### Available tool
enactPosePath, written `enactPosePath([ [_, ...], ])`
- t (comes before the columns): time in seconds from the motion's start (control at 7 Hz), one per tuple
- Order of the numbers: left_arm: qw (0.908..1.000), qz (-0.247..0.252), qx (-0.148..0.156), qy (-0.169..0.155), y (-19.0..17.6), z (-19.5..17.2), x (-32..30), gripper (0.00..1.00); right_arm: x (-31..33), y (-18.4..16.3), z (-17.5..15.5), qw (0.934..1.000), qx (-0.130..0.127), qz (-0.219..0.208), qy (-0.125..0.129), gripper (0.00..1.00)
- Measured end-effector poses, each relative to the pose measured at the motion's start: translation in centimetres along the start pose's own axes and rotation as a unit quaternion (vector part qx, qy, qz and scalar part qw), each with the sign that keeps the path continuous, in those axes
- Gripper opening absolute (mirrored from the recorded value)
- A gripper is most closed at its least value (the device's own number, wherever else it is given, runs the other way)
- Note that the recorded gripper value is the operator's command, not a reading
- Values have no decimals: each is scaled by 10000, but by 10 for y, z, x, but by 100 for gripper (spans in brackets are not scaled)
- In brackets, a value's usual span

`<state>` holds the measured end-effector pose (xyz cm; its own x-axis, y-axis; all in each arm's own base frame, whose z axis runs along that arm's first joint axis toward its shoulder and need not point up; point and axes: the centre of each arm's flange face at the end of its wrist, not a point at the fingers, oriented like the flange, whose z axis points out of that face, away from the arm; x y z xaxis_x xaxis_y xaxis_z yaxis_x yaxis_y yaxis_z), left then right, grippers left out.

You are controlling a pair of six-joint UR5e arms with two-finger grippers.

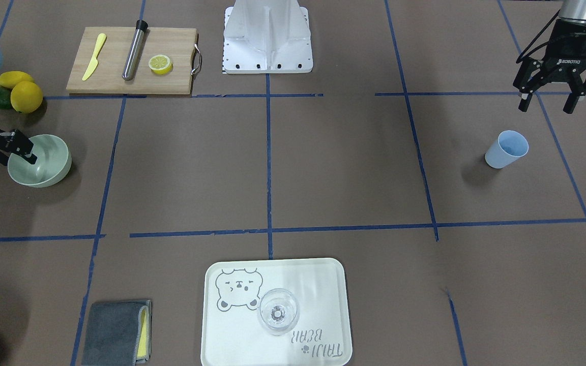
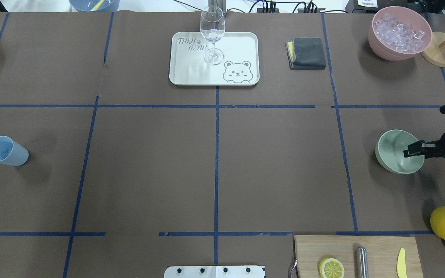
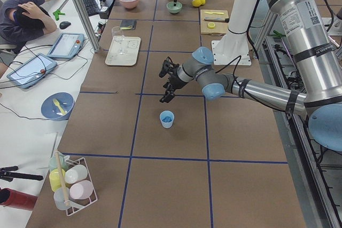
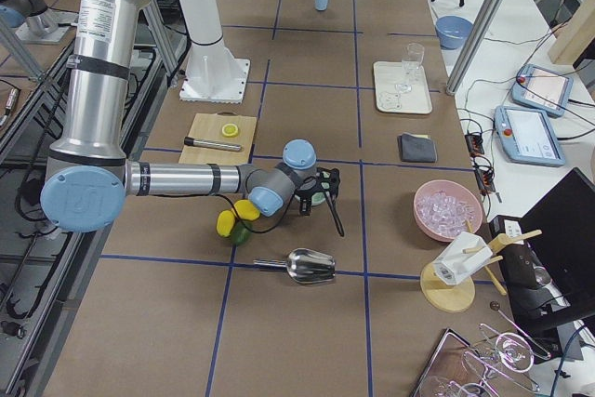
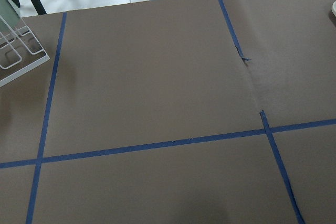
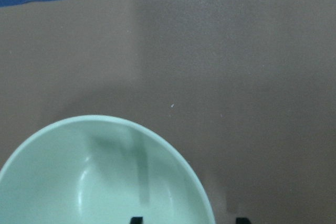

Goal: Pour ice into bowl

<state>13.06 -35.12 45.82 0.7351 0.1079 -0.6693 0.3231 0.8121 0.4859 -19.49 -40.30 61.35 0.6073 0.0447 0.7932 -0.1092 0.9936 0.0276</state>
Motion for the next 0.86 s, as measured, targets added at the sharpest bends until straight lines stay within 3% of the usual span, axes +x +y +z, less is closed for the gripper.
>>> enactPosePath([
  [0.43,9984,-557,88,17,47,22,45,100,-18,3,-14,9990,-239,-60,-368,0],
  [0.86,9969,-774,88,-99,105,39,73,100,-63,-12,-34,9977,-280,-68,-614,0],
])
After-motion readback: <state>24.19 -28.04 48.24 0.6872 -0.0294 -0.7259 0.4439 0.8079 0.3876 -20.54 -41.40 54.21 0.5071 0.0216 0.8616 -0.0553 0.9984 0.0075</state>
